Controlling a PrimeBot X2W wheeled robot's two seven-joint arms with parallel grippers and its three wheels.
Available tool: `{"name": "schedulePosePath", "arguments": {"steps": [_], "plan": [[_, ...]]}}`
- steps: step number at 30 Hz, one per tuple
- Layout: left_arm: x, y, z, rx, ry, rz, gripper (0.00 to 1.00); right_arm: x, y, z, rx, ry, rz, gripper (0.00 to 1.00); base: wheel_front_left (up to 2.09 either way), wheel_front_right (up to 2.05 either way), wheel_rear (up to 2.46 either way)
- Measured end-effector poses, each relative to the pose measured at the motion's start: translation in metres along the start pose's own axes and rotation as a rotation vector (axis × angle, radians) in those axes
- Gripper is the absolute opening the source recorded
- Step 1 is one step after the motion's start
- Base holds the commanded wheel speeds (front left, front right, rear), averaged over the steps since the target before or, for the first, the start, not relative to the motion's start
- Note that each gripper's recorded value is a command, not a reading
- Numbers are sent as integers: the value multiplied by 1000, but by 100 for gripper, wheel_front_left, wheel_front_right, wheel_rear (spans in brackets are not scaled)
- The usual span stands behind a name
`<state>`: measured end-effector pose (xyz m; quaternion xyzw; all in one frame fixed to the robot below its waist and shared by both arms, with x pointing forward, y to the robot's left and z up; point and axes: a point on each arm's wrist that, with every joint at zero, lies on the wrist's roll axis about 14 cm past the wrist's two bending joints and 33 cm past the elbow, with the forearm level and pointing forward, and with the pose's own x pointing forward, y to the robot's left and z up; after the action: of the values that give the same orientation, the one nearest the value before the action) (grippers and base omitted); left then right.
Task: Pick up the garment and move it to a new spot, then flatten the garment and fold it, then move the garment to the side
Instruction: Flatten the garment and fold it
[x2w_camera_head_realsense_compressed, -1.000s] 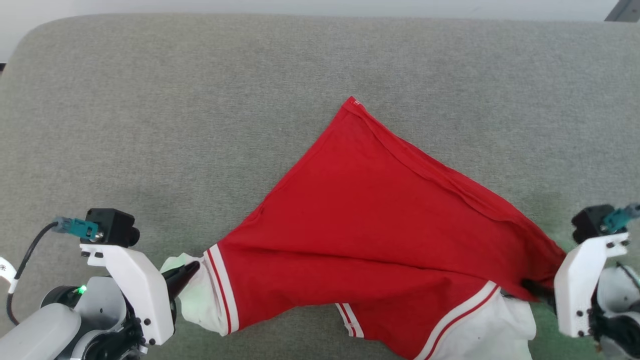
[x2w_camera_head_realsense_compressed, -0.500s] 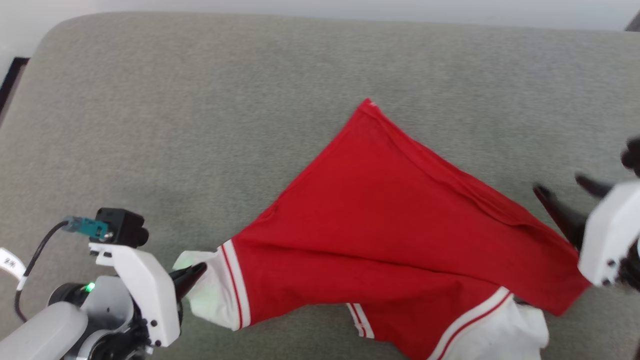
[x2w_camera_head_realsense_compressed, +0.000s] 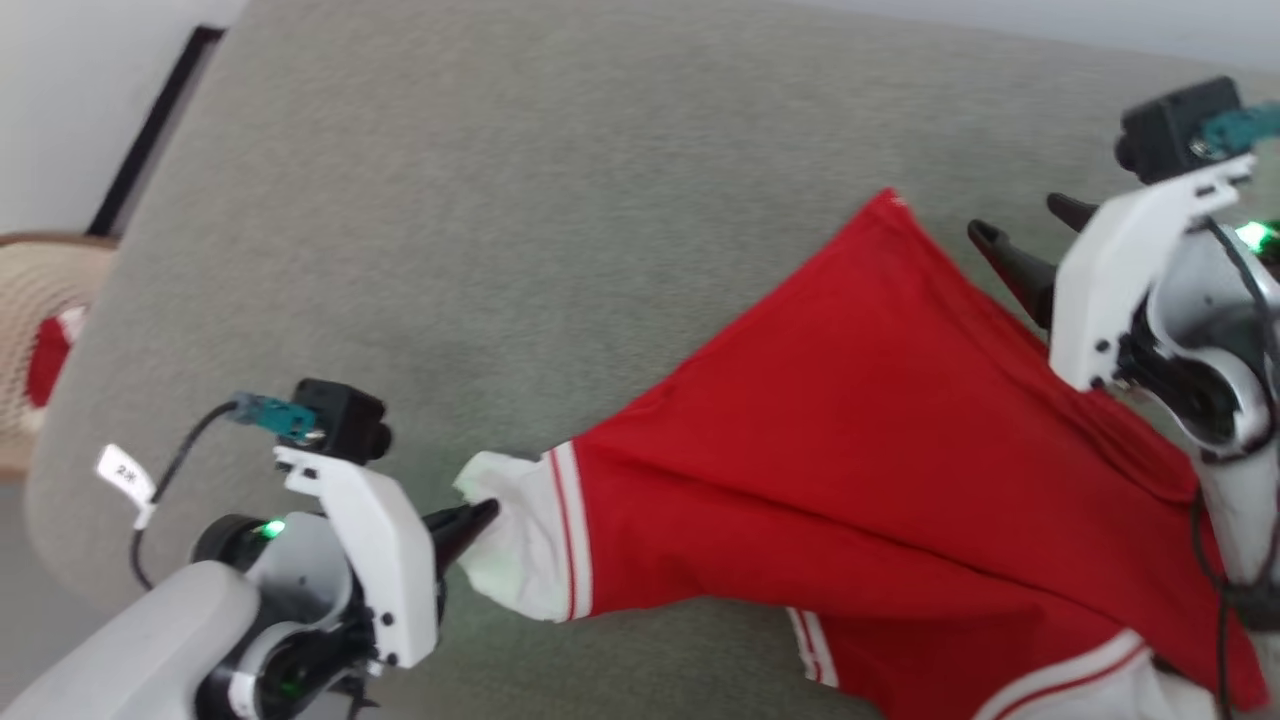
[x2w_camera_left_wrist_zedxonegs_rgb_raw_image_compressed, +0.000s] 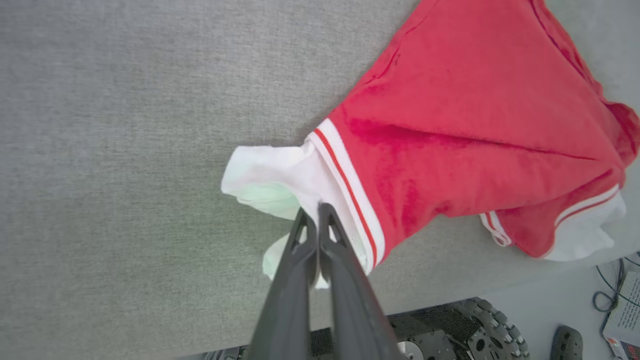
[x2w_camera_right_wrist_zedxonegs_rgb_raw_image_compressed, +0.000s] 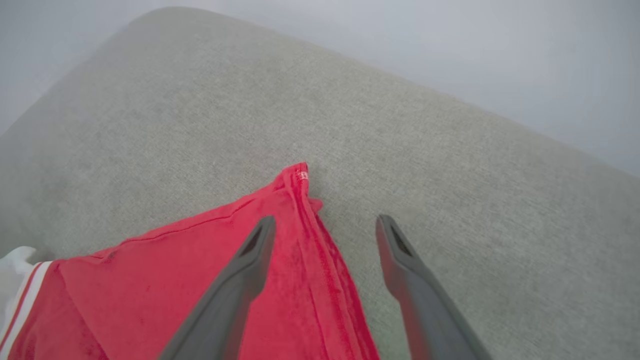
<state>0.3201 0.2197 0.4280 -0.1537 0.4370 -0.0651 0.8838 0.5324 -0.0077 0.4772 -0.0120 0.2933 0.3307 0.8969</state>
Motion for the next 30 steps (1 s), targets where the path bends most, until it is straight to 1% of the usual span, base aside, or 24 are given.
{"name": "schedulePosePath", "arguments": {"steps": [2, 3, 7, 10, 12, 13, 14, 18, 20, 23, 25, 28, 30], "plan": [[-1, 2, -3, -13, 2, 7, 0, 18, 10, -2, -31, 39, 33, 100, 0, 0, 0], [-1, 2, -3, -13, 2, 7, 0, 18, 10, -2, -31, 39, 33, 100, 0, 0, 0], [-1, 9, -11, -37, 11, 26, 0, 49, 25, -19, -66, 151, 88, 100, 0, 0, 0], [0, 12, -13, -50, 15, 32, 0, 66, 25, -42, -107, 269, 92, 100, 0, 0, 0], [1, 16, -13, -56, 17, 41, 0, 75, 25, -63, -102, 360, 102, 100, 0, 0, 0], [2, 18, -15, -61, 21, 45, 0, 78, 24, -68, -117, 392, 102, 100, 0, 0, 0], [2, 19, -16, -65, 25, 49, 0, 81, 23, -69, -143, 414, 99, 100, 0, 0, 0], [3, 26, -14, -70, 25, 65, 0, 90, 24, -78, -168, 473, 101, 100, 0, 0, 0], [4, 27, -14, -70, 26, 65, 0, 89, 24, -80, -204, 508, 99, 0, 0, 0, 0], [6, 30, -8, -65, 23, 70, 0, 87, 21, -77, -211, 503, 97, 0, 0, 0, 0], [5, 32, 0, -49, 16, 73, 0, 84, 16, -71, -195, 474, 91, 0, 0, 0, 0], [1, 39, 19, -8, -6, 92, 0, 77, 11, -61, -198, 426, 85, 0, 0, 0, 0], [-4, 46, 37, 24, -29, 116, 0, 68, 2, -53, -184, 395, 69, 0, 0, 0, 0]]}}
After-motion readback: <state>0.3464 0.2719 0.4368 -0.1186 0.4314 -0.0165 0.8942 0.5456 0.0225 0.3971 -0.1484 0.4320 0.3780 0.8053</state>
